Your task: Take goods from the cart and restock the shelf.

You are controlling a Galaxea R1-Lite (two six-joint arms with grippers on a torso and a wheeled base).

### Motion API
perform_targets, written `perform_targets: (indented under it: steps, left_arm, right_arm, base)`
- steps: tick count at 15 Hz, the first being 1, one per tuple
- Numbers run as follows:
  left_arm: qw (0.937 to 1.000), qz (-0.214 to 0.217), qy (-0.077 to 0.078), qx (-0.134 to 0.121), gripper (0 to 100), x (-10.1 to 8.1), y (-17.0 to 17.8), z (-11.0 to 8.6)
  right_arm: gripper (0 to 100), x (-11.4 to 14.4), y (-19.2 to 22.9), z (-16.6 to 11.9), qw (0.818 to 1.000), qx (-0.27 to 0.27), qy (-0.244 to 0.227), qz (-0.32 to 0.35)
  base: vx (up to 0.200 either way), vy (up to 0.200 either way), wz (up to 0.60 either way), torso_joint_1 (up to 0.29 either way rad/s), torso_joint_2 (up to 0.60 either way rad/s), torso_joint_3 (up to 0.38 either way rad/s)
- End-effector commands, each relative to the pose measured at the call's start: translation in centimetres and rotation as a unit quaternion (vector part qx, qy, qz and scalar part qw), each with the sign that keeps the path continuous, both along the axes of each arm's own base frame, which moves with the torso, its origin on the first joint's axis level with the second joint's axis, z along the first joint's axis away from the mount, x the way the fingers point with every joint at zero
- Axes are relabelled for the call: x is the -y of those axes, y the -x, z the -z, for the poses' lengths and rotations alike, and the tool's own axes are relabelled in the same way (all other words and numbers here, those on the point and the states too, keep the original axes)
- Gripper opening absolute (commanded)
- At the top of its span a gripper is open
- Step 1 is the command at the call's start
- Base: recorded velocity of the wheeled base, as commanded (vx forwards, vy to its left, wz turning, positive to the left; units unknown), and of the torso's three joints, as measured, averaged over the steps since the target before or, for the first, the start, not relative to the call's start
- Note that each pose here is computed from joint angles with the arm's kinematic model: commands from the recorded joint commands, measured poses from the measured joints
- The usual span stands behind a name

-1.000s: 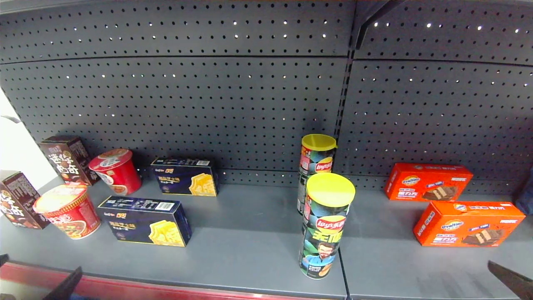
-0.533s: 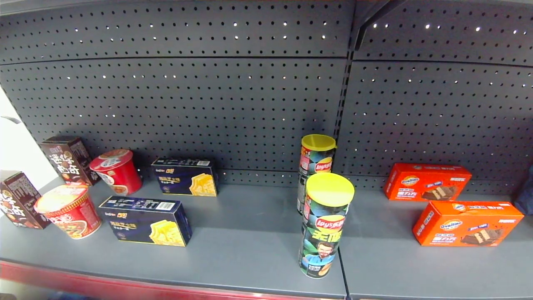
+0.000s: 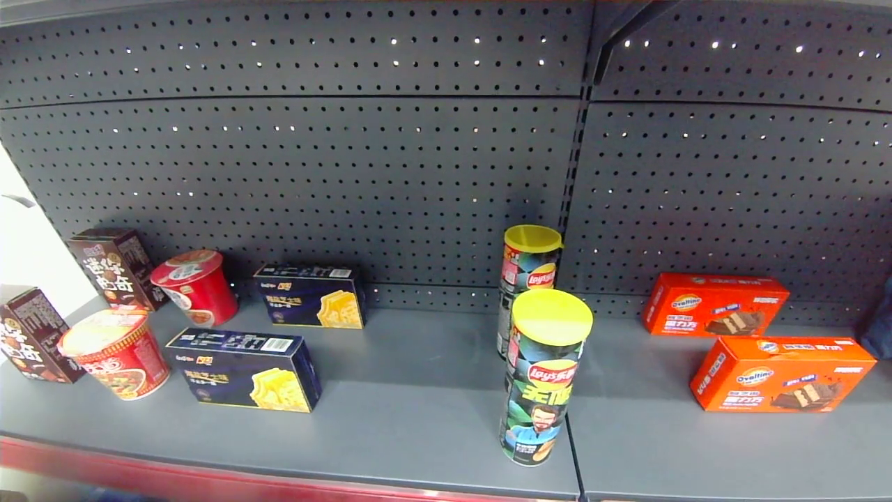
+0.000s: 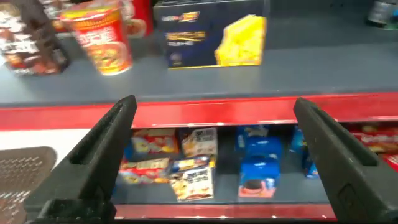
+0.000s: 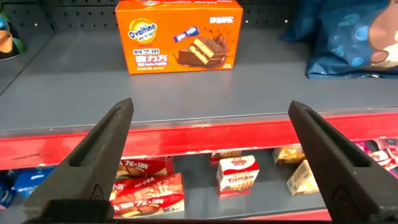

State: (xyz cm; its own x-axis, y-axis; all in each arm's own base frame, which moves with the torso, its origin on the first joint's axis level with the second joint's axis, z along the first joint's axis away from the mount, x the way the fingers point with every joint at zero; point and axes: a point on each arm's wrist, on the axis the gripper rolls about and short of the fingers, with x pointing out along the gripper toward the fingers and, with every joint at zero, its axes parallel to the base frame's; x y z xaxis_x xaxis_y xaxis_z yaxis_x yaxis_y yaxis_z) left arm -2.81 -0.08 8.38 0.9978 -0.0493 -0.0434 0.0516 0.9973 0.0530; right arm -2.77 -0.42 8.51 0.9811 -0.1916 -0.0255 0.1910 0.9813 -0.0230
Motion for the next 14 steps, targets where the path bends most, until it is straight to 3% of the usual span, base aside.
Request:
perform_targets:
  steps: [1,14]
  left_arm:
    - [1.0,0.006,0.0,0.003,100,0.02,0.06,0.0]
    - [1.0,0.008,0.002,0.003,100,0.03,0.06,0.0]
  right_arm:
    - [100,-0.02,0.03,0.01,1.0,0.002,0.001,-0.004]
    - [100,-0.15,0.0,0.05,0.999,0.001,0.001,-0.033]
  base:
    - [0.0,0.0,-0.6,0.007,0.0,-0.002]
    - [0.0,0.0,-0.05,0.0,0.0,0.0]
